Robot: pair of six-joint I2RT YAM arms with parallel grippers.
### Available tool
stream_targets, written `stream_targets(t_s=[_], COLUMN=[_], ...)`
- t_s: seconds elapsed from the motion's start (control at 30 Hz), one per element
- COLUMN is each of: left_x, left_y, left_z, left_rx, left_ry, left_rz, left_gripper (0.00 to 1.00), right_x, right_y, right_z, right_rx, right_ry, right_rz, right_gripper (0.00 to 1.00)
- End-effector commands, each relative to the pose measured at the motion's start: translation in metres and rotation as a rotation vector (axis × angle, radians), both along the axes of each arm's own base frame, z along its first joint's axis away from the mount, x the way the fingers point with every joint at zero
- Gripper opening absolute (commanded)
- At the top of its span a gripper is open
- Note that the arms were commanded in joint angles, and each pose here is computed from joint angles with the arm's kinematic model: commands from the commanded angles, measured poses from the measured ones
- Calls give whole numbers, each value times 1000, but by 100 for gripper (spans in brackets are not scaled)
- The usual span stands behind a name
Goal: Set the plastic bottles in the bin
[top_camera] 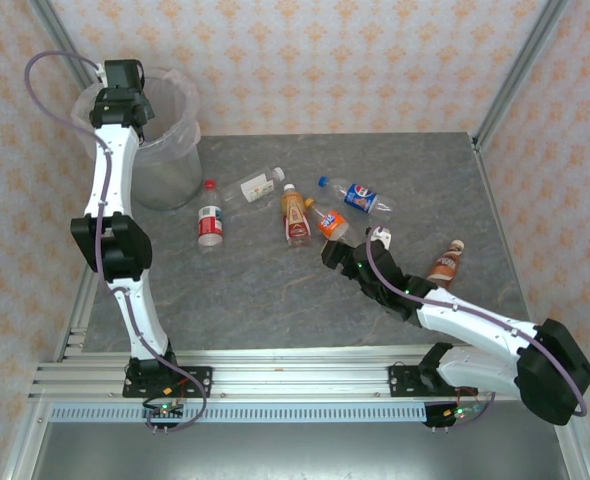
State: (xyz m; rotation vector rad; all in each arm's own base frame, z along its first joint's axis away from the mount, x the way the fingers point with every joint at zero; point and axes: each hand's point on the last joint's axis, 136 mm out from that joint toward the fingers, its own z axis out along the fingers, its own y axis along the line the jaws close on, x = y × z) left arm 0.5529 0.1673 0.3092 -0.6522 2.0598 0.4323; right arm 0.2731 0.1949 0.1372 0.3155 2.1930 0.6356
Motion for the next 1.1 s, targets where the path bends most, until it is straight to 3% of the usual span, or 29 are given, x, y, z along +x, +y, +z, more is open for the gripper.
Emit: stream_targets(t_s=[0.0, 0.73, 1.07], left_x=[-14, -12, -10], left_y=[11, 27, 20], left_z=[5, -57, -45], left_rx=[24, 39, -6], left_ry=[29, 201, 162], left_rz=[64, 162, 142], left_gripper=[57, 70, 78], right_x=[3, -1, -1], right_y=[-9, -24, -25], right_z=[7, 4, 4], right_rx=[-16, -24, -23], right_ry=[-21, -20, -24], right_rz=[-40, -98, -104], right_gripper=[99, 99, 99])
